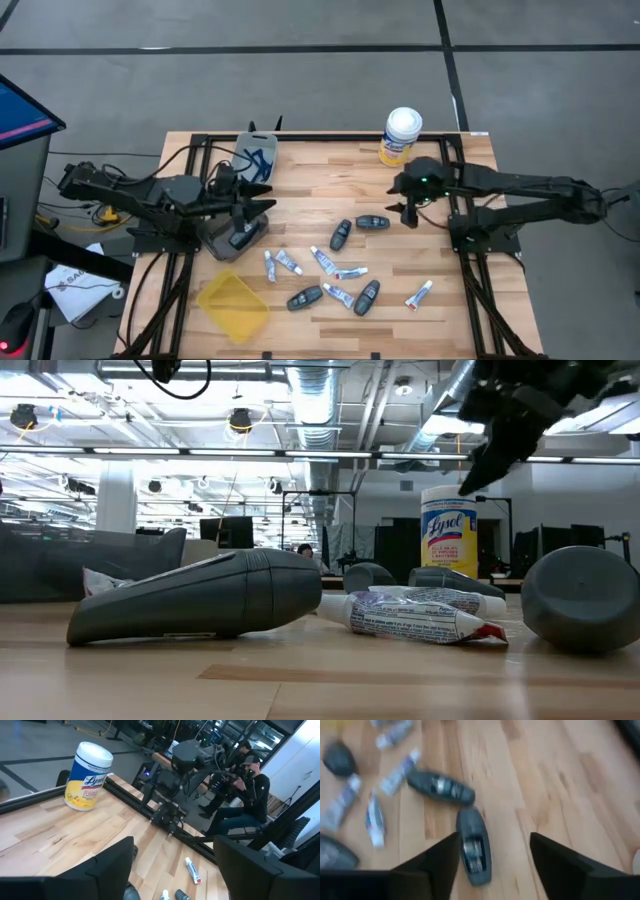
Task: Pick & Place Travel size toiletries
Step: Put the deodorant into the black bin
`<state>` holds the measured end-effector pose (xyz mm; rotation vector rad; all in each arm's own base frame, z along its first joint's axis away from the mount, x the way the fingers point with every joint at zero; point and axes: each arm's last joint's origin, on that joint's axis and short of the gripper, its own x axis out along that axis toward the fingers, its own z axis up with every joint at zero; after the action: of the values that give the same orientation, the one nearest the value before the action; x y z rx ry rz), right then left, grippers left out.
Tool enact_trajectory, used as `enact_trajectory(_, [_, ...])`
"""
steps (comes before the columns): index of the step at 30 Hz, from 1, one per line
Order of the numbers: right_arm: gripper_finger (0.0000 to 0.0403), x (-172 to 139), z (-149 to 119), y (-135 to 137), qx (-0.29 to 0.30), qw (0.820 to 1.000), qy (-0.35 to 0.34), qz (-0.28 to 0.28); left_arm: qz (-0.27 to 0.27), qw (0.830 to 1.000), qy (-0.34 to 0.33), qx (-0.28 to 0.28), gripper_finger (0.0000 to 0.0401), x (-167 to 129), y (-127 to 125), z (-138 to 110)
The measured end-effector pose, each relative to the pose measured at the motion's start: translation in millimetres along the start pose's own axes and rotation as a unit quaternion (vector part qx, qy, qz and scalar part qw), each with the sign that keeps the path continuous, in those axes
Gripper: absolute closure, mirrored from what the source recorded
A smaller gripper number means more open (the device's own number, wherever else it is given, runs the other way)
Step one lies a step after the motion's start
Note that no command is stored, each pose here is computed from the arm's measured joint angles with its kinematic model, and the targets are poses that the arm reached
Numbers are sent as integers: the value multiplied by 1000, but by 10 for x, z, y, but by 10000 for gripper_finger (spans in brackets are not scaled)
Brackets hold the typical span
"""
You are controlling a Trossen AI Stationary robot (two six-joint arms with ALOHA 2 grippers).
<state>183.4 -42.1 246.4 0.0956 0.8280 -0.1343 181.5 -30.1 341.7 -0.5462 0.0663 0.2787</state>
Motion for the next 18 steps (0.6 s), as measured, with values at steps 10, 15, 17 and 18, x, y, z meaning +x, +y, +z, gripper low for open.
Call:
enact_trajectory(10, [121, 358, 67, -26, -10, 993, 114, 8, 1, 1000, 1, 1, 127, 0, 2, -3])
enact_trajectory(15, [121, 461, -7, -31, -10, 986, 166, 12, -3, 1000, 3, 1, 126, 0, -1, -4])
enact_trajectory(17, [121, 510, -26, -34, -12, 983, 181, 13, -3, 1000, 3, 1, 126, 0, -1, -4])
enact_trajectory(18, [121, 535, -37, -36, -11, 982, 188, 14, -3, 1000, 3, 1, 126, 0, -1, -4])
